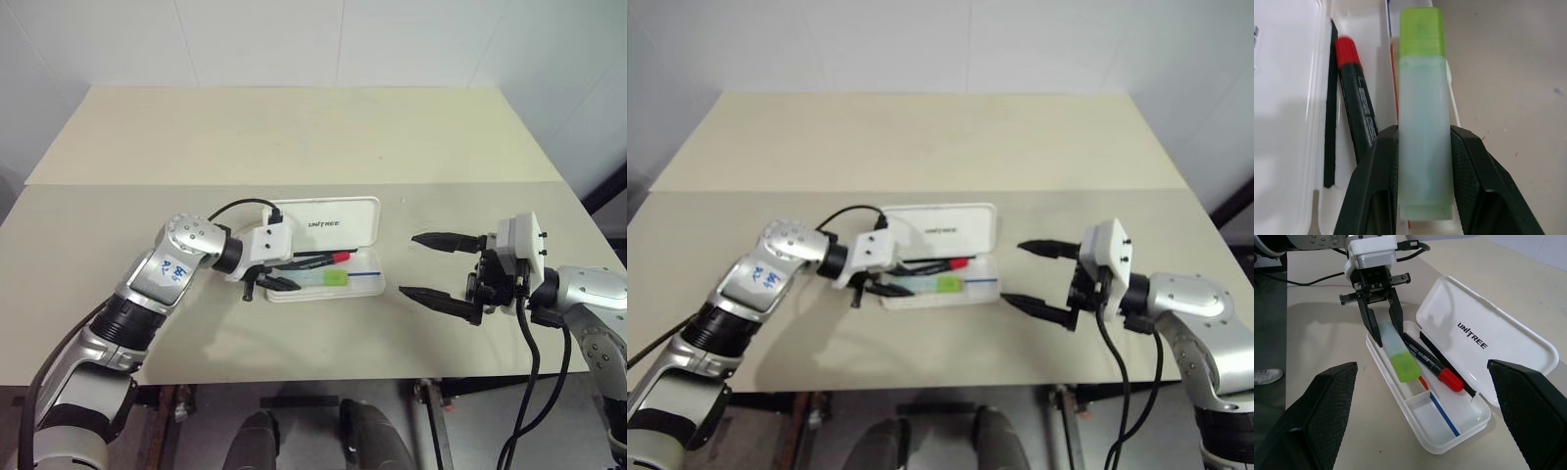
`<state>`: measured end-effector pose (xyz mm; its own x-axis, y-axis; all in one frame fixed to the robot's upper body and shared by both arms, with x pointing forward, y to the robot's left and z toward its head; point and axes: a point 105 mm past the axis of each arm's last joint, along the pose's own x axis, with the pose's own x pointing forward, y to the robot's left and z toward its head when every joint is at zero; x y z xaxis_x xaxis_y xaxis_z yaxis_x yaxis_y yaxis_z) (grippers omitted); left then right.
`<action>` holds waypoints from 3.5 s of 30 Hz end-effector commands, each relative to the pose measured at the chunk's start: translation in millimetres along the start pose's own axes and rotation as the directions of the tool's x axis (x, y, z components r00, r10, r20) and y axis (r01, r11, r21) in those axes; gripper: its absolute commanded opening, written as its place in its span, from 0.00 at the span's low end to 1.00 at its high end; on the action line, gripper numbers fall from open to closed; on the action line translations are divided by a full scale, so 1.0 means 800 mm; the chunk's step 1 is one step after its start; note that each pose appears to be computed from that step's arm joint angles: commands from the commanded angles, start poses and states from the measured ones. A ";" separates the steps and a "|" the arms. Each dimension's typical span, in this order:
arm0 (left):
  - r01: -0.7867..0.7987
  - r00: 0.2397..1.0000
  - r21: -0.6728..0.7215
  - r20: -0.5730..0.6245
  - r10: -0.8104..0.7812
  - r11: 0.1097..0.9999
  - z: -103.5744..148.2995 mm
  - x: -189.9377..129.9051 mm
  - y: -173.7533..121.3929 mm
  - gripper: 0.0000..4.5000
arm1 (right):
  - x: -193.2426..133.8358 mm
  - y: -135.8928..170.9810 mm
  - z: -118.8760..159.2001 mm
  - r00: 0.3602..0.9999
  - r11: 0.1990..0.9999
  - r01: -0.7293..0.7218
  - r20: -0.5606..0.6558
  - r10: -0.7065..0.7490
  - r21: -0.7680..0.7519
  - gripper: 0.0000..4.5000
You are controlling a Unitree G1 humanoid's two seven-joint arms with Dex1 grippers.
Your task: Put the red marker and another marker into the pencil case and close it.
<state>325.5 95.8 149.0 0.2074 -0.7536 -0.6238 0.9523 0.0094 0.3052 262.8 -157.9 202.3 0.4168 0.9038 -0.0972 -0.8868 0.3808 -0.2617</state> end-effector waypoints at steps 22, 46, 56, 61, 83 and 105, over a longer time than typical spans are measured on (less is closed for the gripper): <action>-0.036 0.999 0.045 -0.011 0.037 0.998 0.020 0.005 0.001 0.83 | 0.004 -0.002 0.009 1.000 0.999 0.005 0.005 -0.005 -0.047 1.00; -0.148 0.927 0.172 0.367 0.077 0.974 0.088 -0.008 0.001 1.00 | -0.012 -0.022 -0.011 0.988 0.989 0.150 -0.039 -0.151 -0.011 1.00; -0.121 0.850 0.167 0.527 0.015 0.979 0.084 -0.011 -0.021 1.00 | -0.048 -0.033 -0.046 0.928 0.933 0.360 -0.111 -0.355 0.028 1.00; -0.109 0.657 0.222 0.747 -0.097 0.969 0.107 -0.030 -0.038 1.00 | -0.081 -0.040 -0.073 0.860 0.875 0.484 -0.195 -0.471 0.021 1.00; -0.001 0.641 0.196 0.753 -0.150 0.981 0.076 -0.046 -0.056 1.00 | -0.105 -0.060 -0.164 0.703 0.746 0.663 -0.396 -0.590 0.065 1.00; -0.042 0.655 0.165 0.750 -0.098 0.985 0.079 -0.052 -0.058 1.00 | -0.135 -0.014 -0.206 0.662 0.752 0.628 -0.647 -0.379 0.202 1.00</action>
<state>261.7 85.3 196.8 -0.1135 -0.9894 0.0908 0.9101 -0.0669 0.4090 277.9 -291.8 87.1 0.8194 0.3258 -0.4716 -0.4195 0.9016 -0.1060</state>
